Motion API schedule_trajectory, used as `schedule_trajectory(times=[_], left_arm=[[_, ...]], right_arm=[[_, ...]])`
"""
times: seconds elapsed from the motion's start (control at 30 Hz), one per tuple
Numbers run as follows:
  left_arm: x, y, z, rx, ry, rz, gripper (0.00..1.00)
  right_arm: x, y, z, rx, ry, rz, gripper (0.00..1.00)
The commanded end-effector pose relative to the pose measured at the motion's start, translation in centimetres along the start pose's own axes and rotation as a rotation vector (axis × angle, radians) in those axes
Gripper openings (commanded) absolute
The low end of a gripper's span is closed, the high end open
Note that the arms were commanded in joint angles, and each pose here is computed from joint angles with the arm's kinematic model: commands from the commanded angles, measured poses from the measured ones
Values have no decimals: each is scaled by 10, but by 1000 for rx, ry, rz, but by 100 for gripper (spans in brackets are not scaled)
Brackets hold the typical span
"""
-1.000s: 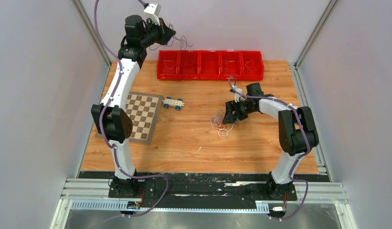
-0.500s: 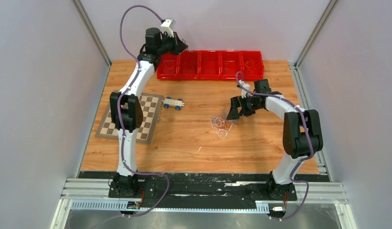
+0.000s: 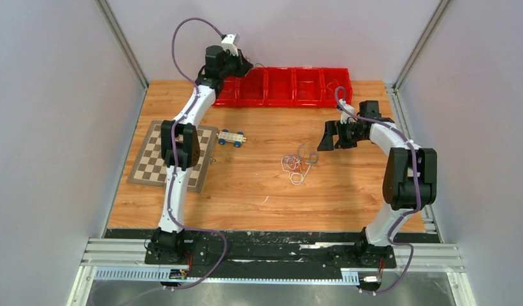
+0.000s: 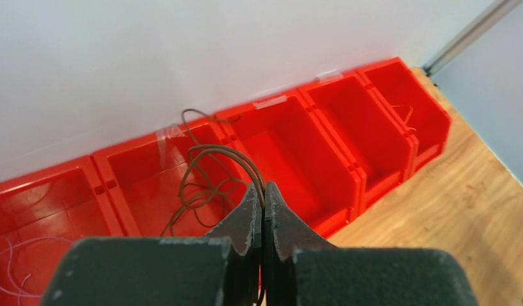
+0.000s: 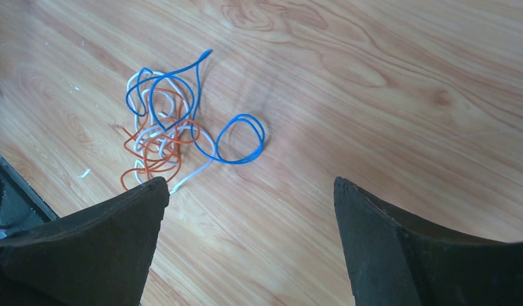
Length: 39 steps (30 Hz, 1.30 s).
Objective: Untangle the cables
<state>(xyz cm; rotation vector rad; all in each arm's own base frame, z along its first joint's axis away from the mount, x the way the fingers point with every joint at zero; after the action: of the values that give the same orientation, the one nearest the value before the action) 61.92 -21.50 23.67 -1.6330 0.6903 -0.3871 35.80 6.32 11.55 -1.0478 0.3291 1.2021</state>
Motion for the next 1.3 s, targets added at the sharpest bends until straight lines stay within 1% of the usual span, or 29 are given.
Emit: schedule_trajectory(times=[0.0, 0.1, 0.13, 0.17, 0.2, 0.23, 0.27, 0.3, 0.33, 0.37, 0.4, 0.43, 0.47, 0.5, 0.53, 0.67, 0.8, 0.9, 0.93, 0.97, 1.0, 1.03, 1.07, 1.1, 1.13, 1.17, 1.2, 1.23, 1.27], left_arm=[[9, -20, 11, 52, -106, -95, 0], [8, -19, 18, 52, -169, -103, 0], [4, -31, 14, 58, -170, -133, 0], [2, -25, 16, 51, -178, -121, 0], [-5, -42, 10, 64, -175, -162, 0], [-7, -35, 10, 59, -175, -148, 0], [-15, -52, 4, 71, -168, -183, 0], [-17, -43, 3, 62, -169, -162, 0], [-26, -58, -3, 68, -164, -192, 0], [-28, -49, -5, 60, -155, -171, 0], [-34, -56, -9, 59, -150, -180, 0], [-36, -46, -10, 48, -145, -155, 0], [-40, -51, -13, 44, -141, -159, 0], [-42, -41, -13, 32, -145, -134, 0], [-46, -43, -15, 24, -147, -136, 0], [-56, -21, -19, -19, -149, -82, 0], [-61, -13, -23, -27, -151, -64, 0], [-56, -4, -23, -27, -141, -36, 0], [-54, -9, -24, -23, -128, -38, 0], [-48, 0, -22, -28, -123, -22, 0], [-44, -8, -25, -23, -93, -34, 0], [-36, 3, -22, -30, -84, -15, 0], [-31, -7, -26, -21, -65, -33, 0], [-21, 5, -21, -27, -62, -15, 0], [-16, -9, -24, -15, -49, -44, 0], [-7, 4, -19, -22, -50, -31, 0], [-2, -9, -20, -8, -45, -66, 0], [8, 4, -15, -13, -52, -56, 0], [16, 5, -11, -2, -53, -80, 0]], right_arm=[[-5, -10, -6, -7, 6, -11, 100], [-4, -10, -8, -3, 6, -4, 100], [-3, -10, -9, 0, 5, -3, 100], [-2, -10, -9, 2, 3, 2, 100], [-1, -11, -10, 3, 1, 2, 100], [0, -11, -10, 7, -2, 3, 100], [1, -12, -10, 11, -3, 4, 100], [1, -13, -10, 13, -5, 3, 100], [1, -14, -10, 14, -8, 1, 100], [1, -14, -9, 16, -10, 0, 100], [0, -14, -8, 16, -14, -2, 100], [0, -13, -8, 16, -15, -1, 100], [-1, -13, -7, 15, -13, -2, 100], [-2, -13, -7, 12, -12, -4, 100], [-3, -12, -6, 11, -10, -3, 100], [-5, -8, -5, 3, -5, -3, 100], [-5, -4, -4, 6, -12, 2, 100], [-4, -4, -5, 9, -18, 6, 100], [-3, -5, -5, 9, -18, 6, 100], [-3, -5, -5, 10, -18, 6, 100], [-2, -6, -6, 9, -18, 6, 100], [-2, -6, -6, 9, -18, 7, 100], [-2, -6, -6, 9, -16, 7, 100], [-1, -6, -7, 9, -15, 8, 100], [-2, -6, -8, 9, -11, 9, 100], [-2, -6, -8, 6, -8, 9, 100], [-2, -6, -9, 6, -5, 9, 100], [-3, -6, -10, 8, -2, 8, 100], [-3, -4, -11, 10, -1, 11, 100]])
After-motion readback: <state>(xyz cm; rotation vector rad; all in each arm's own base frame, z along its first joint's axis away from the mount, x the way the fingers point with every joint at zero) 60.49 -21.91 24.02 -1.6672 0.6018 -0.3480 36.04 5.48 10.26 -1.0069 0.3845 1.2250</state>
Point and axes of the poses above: each gripper's point midway between its finger pads, its own x axis out along the fingers, its own z axis along the line the jaws close on, y = z × x, the point moved 5 cm from there along -x, back along the fingers, and after that the axes turned 8 degrees about x, right-handed, at the moved point
